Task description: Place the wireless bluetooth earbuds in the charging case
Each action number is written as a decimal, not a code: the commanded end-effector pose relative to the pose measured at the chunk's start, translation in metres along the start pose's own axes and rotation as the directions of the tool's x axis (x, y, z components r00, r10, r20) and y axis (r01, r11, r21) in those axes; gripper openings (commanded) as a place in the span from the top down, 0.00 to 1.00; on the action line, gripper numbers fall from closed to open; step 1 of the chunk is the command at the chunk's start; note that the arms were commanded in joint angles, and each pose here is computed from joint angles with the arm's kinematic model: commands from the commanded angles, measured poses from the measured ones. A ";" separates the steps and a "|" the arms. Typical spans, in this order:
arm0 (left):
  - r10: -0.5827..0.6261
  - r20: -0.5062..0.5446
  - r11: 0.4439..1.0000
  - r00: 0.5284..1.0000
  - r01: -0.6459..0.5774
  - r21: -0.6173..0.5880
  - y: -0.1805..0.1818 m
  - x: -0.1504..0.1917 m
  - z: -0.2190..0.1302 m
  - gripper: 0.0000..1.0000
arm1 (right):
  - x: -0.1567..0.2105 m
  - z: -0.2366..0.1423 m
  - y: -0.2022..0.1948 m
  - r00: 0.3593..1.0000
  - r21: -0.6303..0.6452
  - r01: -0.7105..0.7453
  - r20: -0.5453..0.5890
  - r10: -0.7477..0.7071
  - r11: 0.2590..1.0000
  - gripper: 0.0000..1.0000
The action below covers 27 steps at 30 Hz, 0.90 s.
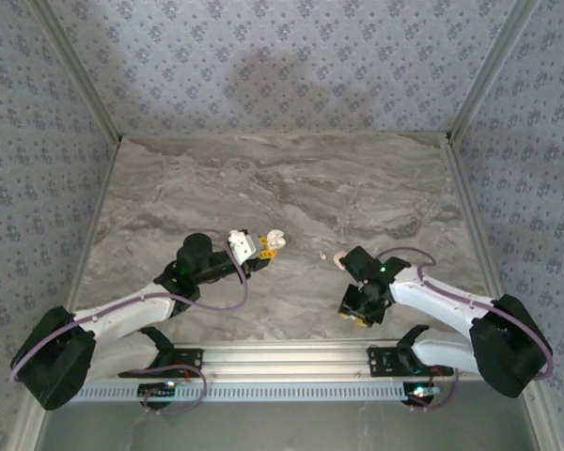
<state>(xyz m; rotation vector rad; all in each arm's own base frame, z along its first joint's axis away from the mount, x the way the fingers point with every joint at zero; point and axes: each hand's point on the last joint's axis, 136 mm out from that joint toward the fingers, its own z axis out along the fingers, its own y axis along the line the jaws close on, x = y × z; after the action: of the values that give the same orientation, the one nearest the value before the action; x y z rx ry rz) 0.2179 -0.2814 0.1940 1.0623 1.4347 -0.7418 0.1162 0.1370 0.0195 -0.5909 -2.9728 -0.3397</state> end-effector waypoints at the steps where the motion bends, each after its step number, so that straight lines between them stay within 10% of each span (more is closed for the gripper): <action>1: 0.024 0.009 1.000 1.000 -0.024 -0.001 -0.002 -0.003 -0.003 0.88 | -0.015 -0.008 -0.001 0.997 0.023 0.041 0.063 -0.042 0.999 0.60; 27: 0.027 0.001 1.000 1.000 -0.027 -0.013 -0.001 -0.001 -0.005 0.88 | -0.034 -0.010 0.033 0.990 -0.043 0.102 0.104 -0.097 0.994 0.63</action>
<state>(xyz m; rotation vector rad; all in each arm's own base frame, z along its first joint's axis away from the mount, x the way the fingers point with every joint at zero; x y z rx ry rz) 0.2173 -0.2785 0.1918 1.0581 1.4489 -0.7319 0.1448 0.1449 0.0216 -0.5255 -3.0408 -0.3674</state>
